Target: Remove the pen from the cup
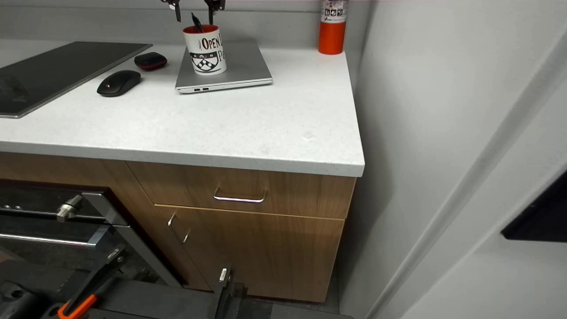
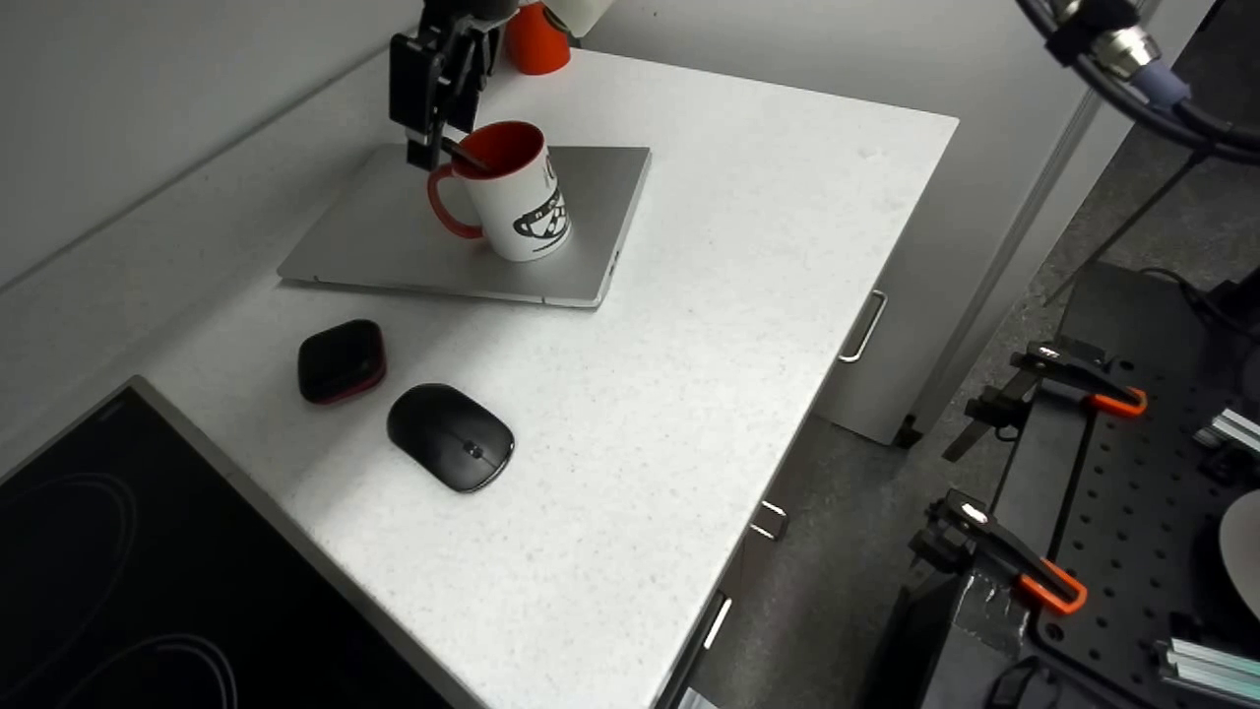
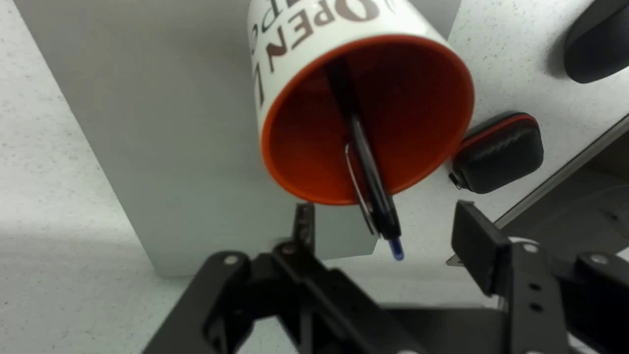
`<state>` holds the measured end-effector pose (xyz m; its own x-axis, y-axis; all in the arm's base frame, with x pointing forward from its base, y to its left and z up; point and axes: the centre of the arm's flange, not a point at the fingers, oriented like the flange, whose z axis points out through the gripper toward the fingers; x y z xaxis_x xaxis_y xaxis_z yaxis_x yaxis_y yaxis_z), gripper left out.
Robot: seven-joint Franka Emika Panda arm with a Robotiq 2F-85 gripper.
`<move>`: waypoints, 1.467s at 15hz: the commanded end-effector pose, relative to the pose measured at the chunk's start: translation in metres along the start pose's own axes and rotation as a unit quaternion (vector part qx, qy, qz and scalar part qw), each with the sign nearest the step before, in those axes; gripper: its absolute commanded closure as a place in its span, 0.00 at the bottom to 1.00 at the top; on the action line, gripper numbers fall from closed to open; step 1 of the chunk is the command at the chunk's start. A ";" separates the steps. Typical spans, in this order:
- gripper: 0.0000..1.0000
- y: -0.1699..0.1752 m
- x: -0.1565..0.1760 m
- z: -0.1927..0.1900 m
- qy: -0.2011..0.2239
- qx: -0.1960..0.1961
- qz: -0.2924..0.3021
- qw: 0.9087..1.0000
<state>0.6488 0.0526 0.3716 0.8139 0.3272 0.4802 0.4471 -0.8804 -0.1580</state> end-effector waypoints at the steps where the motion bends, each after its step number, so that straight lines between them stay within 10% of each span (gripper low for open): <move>1: 0.58 0.007 0.007 0.003 0.023 0.010 -0.008 1.000; 6: 1.00 0.009 0.004 0.001 0.025 0.014 0.000 1.000; 15: 0.98 -0.008 0.005 -0.041 0.079 0.017 -0.002 0.997; 22: 0.98 -0.021 0.000 -0.114 0.125 -0.053 0.011 0.991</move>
<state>0.6304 0.0379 0.4537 0.7166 0.2509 0.6508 0.4251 -0.8968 -0.1224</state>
